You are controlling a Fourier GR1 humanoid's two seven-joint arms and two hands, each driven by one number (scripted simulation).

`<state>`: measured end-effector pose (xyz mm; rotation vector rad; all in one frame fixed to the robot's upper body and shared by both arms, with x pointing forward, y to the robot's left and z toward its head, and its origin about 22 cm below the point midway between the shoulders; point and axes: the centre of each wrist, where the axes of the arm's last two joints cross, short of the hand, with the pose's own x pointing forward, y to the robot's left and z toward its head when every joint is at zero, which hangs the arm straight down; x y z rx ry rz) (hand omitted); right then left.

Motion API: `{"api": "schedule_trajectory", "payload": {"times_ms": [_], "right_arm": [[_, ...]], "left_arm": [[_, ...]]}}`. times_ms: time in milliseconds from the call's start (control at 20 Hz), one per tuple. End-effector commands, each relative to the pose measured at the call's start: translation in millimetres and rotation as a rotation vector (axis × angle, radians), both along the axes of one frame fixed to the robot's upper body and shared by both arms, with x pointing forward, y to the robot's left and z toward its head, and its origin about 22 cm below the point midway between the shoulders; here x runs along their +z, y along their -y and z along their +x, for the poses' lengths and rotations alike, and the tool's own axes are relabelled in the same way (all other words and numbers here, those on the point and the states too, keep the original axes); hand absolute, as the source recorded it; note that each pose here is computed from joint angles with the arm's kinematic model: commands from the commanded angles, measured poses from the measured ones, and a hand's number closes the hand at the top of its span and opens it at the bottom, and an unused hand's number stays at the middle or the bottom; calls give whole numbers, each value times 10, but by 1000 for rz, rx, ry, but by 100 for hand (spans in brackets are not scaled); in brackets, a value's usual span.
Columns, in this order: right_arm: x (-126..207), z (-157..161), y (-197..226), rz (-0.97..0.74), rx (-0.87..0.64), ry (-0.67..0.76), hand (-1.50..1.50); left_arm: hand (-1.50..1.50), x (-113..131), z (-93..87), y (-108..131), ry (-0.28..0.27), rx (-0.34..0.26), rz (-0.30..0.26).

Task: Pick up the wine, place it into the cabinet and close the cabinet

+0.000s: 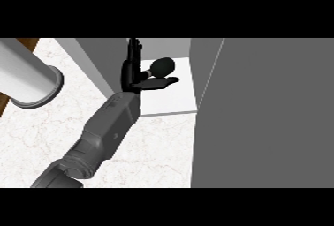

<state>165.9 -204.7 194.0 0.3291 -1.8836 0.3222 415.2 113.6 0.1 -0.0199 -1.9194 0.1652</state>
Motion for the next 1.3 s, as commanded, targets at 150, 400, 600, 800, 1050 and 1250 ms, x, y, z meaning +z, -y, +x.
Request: {"api": "schedule_trajectory", "payload": {"times_ms": [150,400,600,800,1050,1250], "right_arm": [[104,-30,-65,19,-13,19,-150],[150,-138,39,16,-21,28,-150],[80,-275,119,15,-57,24,-150],[66,-251,167,12,-90,31,-150],[174,-239,112,20,-88,52,-150],[94,-346,173,13,-68,43,-150]], "left_arm": [[-150,-304,-210,-102,-81,38,-48],[-150,-339,-444,107,-73,-4,-59],[-150,-329,-694,285,-76,-25,-53],[-150,-304,-1030,515,-54,-47,-38],[-150,-155,-1421,690,-25,-70,-68],[-150,-106,-1720,595,-17,-74,-111]]}}
